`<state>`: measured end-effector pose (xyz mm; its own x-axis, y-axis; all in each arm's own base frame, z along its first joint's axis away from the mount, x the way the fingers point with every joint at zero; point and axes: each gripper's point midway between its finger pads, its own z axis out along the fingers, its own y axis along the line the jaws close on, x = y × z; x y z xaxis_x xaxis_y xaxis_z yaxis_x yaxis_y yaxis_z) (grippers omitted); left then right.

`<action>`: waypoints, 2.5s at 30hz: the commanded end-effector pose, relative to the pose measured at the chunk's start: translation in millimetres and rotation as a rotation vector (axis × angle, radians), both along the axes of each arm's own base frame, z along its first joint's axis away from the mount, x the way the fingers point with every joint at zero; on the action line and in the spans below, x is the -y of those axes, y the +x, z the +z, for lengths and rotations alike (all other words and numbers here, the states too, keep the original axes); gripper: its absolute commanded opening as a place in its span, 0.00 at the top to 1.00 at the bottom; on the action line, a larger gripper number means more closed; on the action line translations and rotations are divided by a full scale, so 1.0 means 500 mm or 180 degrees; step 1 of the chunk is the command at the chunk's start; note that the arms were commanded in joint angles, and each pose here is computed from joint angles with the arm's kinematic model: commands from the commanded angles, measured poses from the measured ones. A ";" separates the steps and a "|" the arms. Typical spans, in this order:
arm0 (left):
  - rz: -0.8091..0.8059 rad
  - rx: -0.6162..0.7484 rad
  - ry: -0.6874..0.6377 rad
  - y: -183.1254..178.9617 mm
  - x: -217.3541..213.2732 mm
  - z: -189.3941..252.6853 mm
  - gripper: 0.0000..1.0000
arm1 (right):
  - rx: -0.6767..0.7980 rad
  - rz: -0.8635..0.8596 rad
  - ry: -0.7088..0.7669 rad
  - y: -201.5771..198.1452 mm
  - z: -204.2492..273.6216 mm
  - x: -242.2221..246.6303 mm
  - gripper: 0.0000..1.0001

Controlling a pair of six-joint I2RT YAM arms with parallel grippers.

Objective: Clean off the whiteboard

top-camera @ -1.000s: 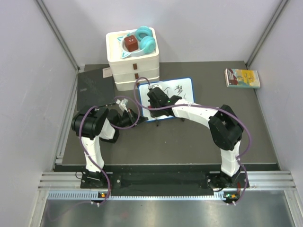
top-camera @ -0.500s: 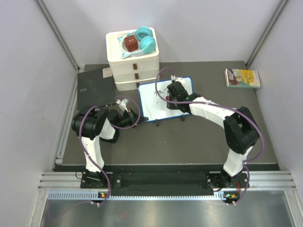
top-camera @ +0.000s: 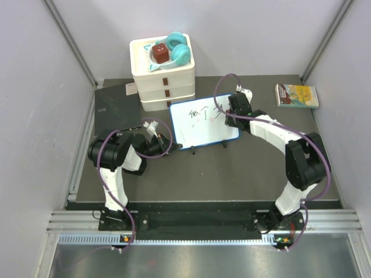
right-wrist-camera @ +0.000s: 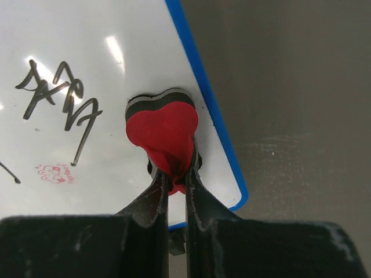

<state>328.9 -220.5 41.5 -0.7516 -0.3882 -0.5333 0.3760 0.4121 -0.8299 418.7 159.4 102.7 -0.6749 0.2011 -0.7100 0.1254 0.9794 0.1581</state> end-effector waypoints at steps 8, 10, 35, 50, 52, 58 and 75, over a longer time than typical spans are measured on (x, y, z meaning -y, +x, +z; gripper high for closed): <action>0.0362 -0.0741 0.0408 -0.027 -0.047 -0.123 1.00 | -0.0086 -0.0208 -0.0266 0.010 -0.056 0.084 1.00; 0.0361 -0.0740 0.0410 -0.028 -0.046 -0.122 1.00 | -0.0028 -0.0087 -0.0220 0.011 -0.042 0.065 1.00; 0.0359 -0.0718 0.0441 -0.032 -0.048 -0.121 1.00 | -0.0081 0.1813 -0.0375 -0.068 -0.011 -0.307 1.00; 0.0371 -0.0696 0.0460 -0.037 -0.050 -0.120 1.00 | -0.0073 0.1902 -0.0807 -0.090 -0.025 -0.448 1.00; 0.0376 -0.0696 0.0462 -0.038 -0.050 -0.120 1.00 | -0.0095 0.1805 -0.0778 -0.073 -0.017 -0.422 1.00; 0.0384 -0.0672 0.0466 -0.038 -0.051 -0.117 1.00 | -0.0076 0.1496 -0.0699 -0.021 0.001 -0.338 1.00; 0.0393 -0.0630 0.0497 -0.044 -0.051 -0.114 1.00 | -0.0424 0.0388 -0.0954 0.058 -0.078 -0.059 1.00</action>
